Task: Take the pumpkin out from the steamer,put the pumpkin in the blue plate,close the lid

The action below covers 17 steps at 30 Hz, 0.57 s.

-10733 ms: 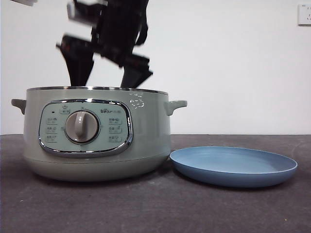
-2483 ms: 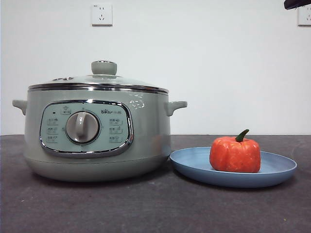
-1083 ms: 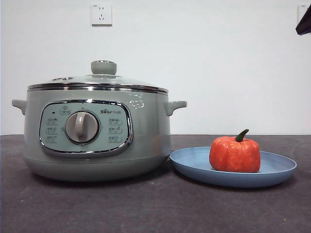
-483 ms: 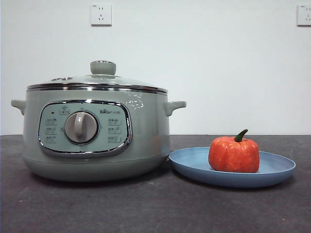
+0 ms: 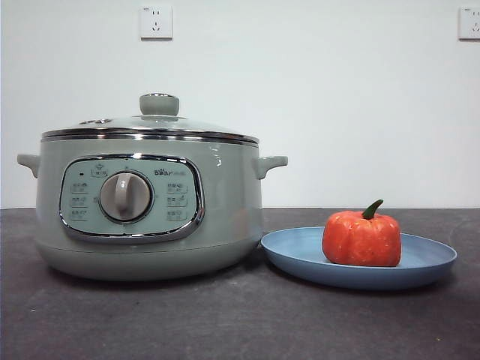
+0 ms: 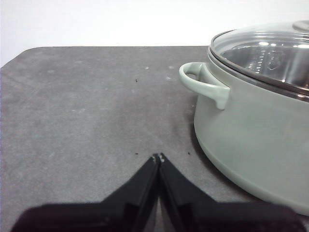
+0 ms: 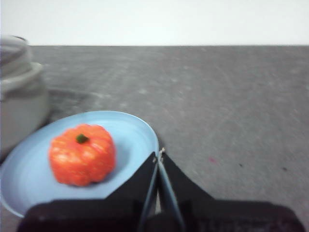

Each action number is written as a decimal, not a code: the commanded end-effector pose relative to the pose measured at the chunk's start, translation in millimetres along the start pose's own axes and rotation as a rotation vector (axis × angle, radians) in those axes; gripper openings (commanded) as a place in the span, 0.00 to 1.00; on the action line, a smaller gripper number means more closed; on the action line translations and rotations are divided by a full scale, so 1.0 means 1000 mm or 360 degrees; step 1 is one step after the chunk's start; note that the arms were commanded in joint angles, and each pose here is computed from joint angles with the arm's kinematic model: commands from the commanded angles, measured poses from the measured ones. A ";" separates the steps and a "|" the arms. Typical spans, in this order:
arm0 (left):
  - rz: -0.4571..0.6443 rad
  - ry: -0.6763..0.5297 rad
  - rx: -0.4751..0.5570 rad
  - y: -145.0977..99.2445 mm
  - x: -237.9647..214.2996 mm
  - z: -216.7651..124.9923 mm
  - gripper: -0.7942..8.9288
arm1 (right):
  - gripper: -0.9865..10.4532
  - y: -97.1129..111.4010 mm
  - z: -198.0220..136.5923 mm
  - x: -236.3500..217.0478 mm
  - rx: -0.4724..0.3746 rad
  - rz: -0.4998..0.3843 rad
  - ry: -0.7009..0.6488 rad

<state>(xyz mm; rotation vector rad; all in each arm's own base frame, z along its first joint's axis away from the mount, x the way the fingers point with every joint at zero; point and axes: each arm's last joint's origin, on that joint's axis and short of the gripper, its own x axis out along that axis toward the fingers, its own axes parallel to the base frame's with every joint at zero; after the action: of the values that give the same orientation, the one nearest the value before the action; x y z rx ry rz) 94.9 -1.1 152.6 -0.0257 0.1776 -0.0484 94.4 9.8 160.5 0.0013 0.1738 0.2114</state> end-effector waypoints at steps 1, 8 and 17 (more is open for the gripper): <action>0.0006 0.0021 -0.0017 0.000 0.002 -0.005 0.08 | 0.08 -0.002 -0.007 0.001 0.0016 -0.0026 -0.0024; 0.0006 0.0021 -0.0017 0.000 0.002 -0.005 0.08 | 0.08 -0.004 -0.011 0.002 0.0032 -0.0055 -0.0013; 0.0006 0.0021 -0.0017 0.000 0.002 -0.005 0.08 | 0.08 -0.004 -0.012 0.003 0.0080 -0.0064 0.0009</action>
<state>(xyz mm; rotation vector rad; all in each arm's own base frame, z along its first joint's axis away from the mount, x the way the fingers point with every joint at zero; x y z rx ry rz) 94.9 -1.1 152.6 -0.0257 0.1776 -0.0484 95.4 6.7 153.3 0.0341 0.1734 0.1750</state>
